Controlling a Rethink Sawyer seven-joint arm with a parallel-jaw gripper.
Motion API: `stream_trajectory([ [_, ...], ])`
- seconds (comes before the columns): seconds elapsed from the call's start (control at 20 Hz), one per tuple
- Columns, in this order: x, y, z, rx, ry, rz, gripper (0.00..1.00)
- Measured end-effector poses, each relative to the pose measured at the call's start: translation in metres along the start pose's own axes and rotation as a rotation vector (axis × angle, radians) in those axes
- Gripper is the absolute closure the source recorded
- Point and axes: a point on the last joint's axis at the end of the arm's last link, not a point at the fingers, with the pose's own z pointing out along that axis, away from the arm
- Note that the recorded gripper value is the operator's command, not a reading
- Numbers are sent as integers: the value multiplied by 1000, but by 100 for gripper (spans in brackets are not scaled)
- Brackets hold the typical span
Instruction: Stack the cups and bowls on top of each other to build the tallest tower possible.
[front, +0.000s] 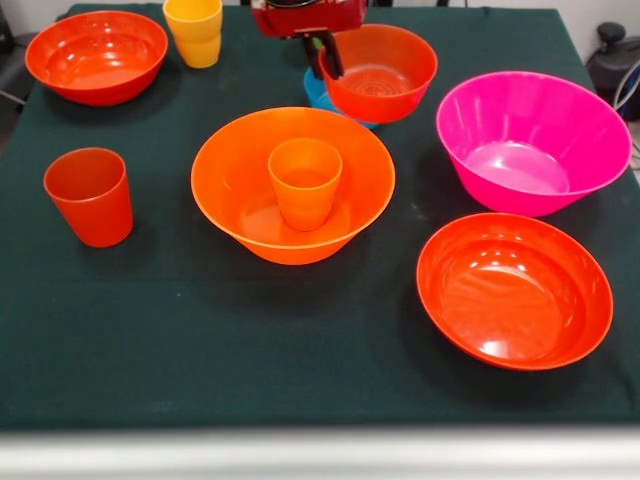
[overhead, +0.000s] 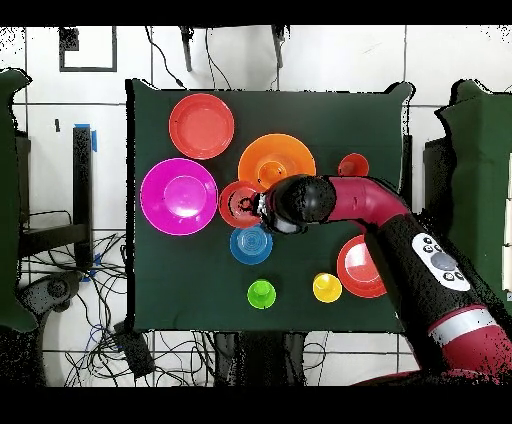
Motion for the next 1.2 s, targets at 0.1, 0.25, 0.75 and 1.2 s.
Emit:
stream_trajectory([
  [0.1, -2, -5, -1, 2, 0, -6, 100],
  [0.25, -5, -10, -3, 3, -3, -19, 100],
  [0.75, -16, -16, -1, 7, -1, -79, 100],
  [1.2, -26, -22, 1, 9, 10, -71, 100],
])
